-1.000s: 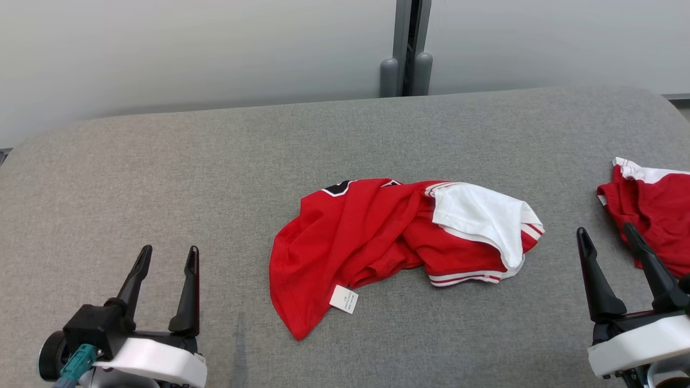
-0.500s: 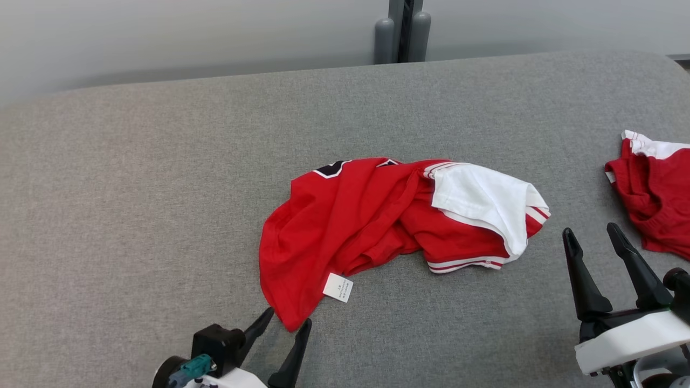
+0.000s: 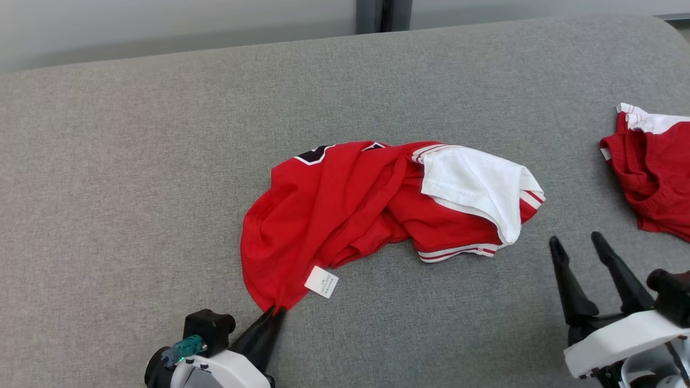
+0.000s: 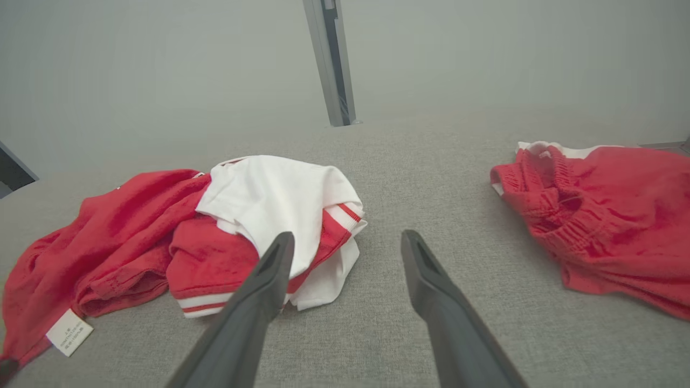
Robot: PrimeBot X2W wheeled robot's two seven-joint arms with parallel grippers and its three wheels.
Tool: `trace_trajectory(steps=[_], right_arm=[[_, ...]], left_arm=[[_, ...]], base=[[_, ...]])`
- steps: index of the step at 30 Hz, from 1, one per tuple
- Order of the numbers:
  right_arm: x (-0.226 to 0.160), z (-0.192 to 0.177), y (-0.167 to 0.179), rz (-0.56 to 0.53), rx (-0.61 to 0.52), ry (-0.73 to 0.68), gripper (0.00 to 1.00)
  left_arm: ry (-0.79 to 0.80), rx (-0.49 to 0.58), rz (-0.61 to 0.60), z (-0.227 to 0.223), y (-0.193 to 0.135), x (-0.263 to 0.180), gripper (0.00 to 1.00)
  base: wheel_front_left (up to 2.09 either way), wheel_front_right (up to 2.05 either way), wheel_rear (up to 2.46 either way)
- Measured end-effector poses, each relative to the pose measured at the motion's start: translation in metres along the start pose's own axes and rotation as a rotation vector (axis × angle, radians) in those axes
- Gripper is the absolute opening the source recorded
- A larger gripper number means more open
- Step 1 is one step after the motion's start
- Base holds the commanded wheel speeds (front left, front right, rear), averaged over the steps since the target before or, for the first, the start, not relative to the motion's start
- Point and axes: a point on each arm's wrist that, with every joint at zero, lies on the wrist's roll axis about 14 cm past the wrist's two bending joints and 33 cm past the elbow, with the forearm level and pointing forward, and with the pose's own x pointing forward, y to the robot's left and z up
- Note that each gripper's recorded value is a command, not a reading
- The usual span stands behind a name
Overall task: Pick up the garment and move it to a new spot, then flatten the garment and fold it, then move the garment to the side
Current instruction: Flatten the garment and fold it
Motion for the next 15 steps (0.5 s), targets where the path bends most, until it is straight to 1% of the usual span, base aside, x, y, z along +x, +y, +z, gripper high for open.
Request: trace_trajectory(steps=[10, 15], right_arm=[[0.011, -0.031, 0.026, 0.091, 0.017, 0.130, 1.00], [0.021, -0.036, 0.035, 0.124, 0.006, 0.152, 1.00]], left_arm=[[-0.015, 0.001, 0.016, 0.004, 0.008, 0.005, 0.00], [-0.026, -0.006, 0.023, 0.006, 0.010, 0.006, 0.00]], base=[[0.00, 0.00, 0.00], [0.00, 0.00, 0.00]])
